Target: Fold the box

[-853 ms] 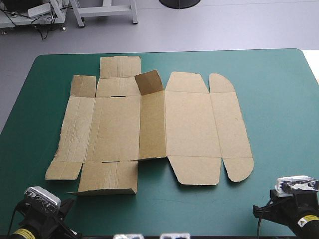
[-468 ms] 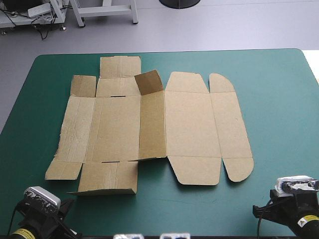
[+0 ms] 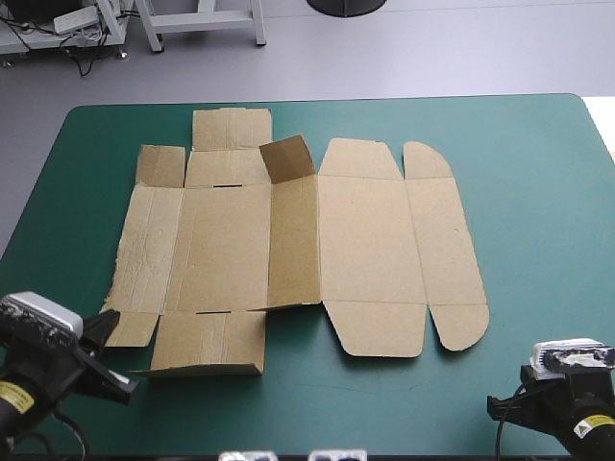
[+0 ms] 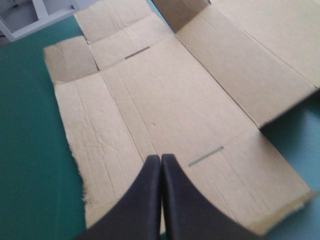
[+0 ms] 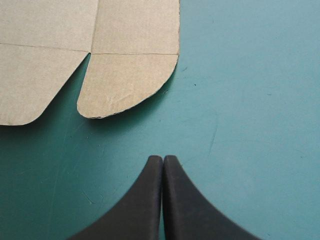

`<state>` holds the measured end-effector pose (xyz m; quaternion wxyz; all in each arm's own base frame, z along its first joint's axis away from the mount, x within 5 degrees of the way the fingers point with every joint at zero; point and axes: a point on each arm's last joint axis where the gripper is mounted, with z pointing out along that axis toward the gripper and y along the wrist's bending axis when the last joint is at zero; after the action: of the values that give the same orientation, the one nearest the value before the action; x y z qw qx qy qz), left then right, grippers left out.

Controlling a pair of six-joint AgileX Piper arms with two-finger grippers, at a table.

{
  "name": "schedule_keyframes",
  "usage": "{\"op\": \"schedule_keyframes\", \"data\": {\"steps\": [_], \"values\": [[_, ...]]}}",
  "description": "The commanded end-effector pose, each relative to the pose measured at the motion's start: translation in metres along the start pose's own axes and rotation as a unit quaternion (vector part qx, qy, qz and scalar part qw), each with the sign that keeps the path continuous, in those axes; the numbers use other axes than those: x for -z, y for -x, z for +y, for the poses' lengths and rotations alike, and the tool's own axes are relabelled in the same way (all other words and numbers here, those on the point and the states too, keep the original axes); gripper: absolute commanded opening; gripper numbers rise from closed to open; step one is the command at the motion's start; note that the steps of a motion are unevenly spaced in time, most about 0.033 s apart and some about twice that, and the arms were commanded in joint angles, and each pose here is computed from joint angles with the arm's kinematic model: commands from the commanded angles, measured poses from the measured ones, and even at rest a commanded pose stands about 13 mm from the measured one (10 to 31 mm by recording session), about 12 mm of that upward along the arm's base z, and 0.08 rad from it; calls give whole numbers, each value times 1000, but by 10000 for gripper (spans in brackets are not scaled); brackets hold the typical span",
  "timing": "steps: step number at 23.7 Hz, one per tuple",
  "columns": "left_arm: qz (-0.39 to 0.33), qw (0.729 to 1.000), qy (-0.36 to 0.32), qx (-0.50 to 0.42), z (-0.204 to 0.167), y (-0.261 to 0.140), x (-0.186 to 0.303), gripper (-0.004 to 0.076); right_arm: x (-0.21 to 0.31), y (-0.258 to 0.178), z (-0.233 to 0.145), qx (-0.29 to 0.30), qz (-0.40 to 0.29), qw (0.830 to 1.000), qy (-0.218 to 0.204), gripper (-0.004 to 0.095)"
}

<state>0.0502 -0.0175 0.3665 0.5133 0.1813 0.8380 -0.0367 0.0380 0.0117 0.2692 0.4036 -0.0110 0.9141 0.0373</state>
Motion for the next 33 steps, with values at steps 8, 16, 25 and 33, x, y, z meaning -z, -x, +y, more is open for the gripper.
{"op": "schedule_keyframes", "data": {"steps": [8, 16, 25, 33], "values": [[70, 988, 137, 1, 46, 76, -51, -10, 5, 12, 0, 0, -39, 999, -4, -5], [270, 953, 131, 45, 91, 72, -130, 17, 5, 12, -1, 2, -39, 999, -7, -5], [263, 877, -44, 400, 191, 5, -161, 15, 5, 11, -1, 4, -37, 999, -9, -5], [318, 856, -69, 401, 206, -28, -191, 35, 5, 10, -4, 14, -29, 999, -27, -5]]}}
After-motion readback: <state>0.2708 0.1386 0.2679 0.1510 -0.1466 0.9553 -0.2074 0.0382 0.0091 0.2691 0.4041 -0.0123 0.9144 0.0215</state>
